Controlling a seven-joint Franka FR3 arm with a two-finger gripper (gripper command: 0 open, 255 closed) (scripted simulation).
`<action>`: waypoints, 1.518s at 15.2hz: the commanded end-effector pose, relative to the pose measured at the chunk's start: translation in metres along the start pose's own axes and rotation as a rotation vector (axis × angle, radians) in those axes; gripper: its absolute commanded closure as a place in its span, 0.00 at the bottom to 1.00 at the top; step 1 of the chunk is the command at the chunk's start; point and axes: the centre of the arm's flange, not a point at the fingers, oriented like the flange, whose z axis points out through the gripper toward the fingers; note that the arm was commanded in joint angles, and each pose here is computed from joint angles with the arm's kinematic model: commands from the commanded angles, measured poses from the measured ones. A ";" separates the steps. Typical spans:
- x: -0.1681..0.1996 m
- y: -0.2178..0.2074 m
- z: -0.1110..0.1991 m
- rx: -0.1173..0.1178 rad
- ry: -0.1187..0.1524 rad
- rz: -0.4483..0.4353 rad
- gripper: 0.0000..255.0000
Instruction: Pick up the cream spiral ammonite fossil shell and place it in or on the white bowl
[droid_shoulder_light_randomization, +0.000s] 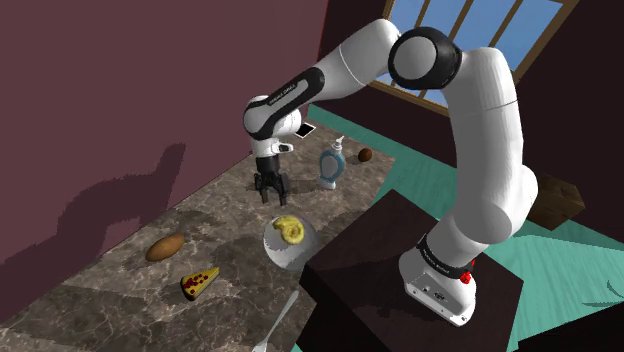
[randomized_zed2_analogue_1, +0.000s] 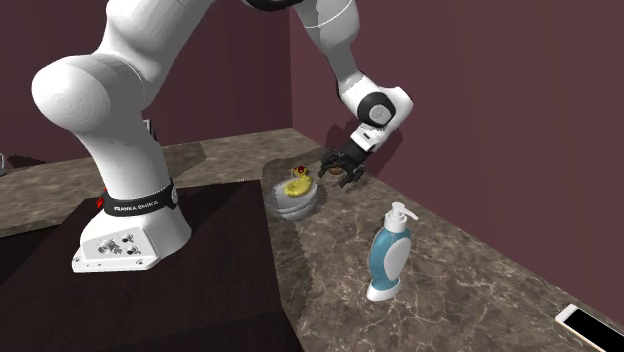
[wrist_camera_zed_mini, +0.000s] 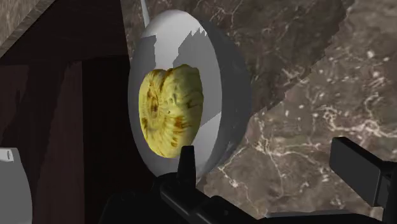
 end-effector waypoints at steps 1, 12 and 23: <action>0.005 -0.012 0.005 -0.046 -0.024 0.061 0.00; 0.004 -0.010 0.035 -0.046 -0.024 0.061 0.00; 0.004 -0.012 0.034 -0.046 -0.024 0.061 1.00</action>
